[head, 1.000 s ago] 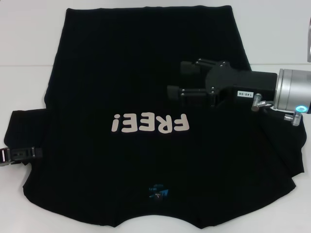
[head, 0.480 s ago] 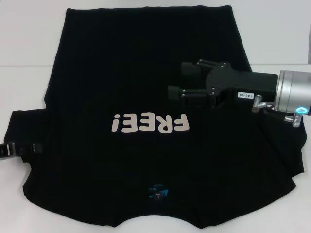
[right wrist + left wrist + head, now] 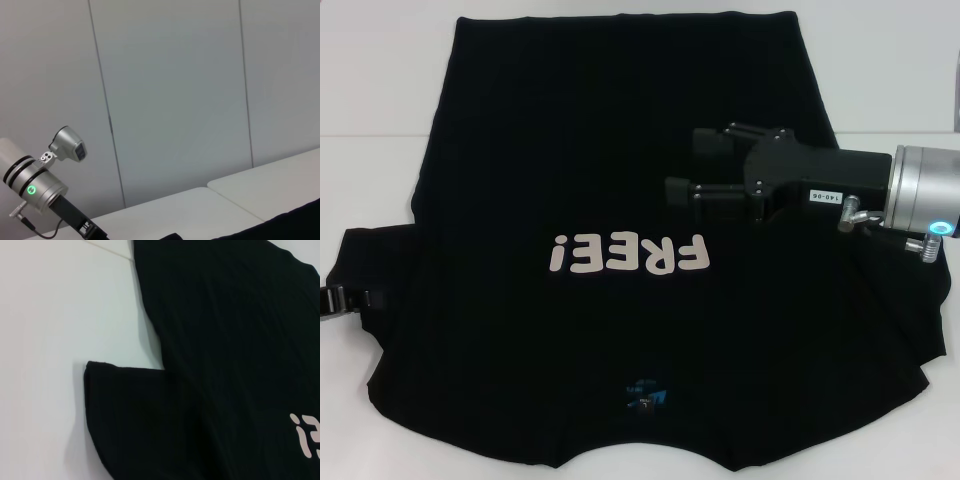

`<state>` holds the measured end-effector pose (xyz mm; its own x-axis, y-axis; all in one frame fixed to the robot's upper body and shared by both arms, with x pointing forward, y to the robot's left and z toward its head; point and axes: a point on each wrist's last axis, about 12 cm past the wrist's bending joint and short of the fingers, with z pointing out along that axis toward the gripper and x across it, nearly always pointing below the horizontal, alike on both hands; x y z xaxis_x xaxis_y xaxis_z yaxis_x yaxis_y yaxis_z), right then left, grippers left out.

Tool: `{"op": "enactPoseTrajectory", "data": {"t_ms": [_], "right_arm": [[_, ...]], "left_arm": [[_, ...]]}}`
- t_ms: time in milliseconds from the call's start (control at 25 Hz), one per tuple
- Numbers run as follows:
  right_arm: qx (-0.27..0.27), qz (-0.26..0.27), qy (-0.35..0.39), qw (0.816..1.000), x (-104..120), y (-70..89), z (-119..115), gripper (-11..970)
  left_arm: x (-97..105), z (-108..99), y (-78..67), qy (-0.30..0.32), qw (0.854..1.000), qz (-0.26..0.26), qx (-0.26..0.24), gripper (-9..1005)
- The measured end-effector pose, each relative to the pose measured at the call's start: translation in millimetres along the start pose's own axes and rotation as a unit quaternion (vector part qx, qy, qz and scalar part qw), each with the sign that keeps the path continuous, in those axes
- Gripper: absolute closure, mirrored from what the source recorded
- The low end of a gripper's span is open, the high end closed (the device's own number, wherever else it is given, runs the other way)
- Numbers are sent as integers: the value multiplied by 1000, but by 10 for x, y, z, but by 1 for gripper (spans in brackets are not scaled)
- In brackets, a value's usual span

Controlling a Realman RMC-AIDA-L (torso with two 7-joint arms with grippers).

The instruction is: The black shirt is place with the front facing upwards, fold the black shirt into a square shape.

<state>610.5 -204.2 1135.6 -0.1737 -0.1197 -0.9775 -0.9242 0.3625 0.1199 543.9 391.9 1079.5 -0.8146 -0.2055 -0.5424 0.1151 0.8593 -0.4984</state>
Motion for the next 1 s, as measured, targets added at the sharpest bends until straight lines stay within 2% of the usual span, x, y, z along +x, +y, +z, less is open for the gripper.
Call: {"op": "enactPoseTrajectory", "data": {"t_ms": [200,440,800,1000], "right_arm": [[1,0,-1,1000,-2,-1,-1,44],[2,2,-4,1000,-5,-4,-4,43],[3,4,-11,1000,-9,2,-3,43],[2,5,-12,1000,-6,9,4,43]], "left_arm": [[-15,-12,17,-3,1000,1,-5,881],[-85,-93,105,-16,999,1,-30,994],[-278,-294,259,-56,995,14,-84,986],[-351,-315,232,-67,994,20,-82,982]]}}
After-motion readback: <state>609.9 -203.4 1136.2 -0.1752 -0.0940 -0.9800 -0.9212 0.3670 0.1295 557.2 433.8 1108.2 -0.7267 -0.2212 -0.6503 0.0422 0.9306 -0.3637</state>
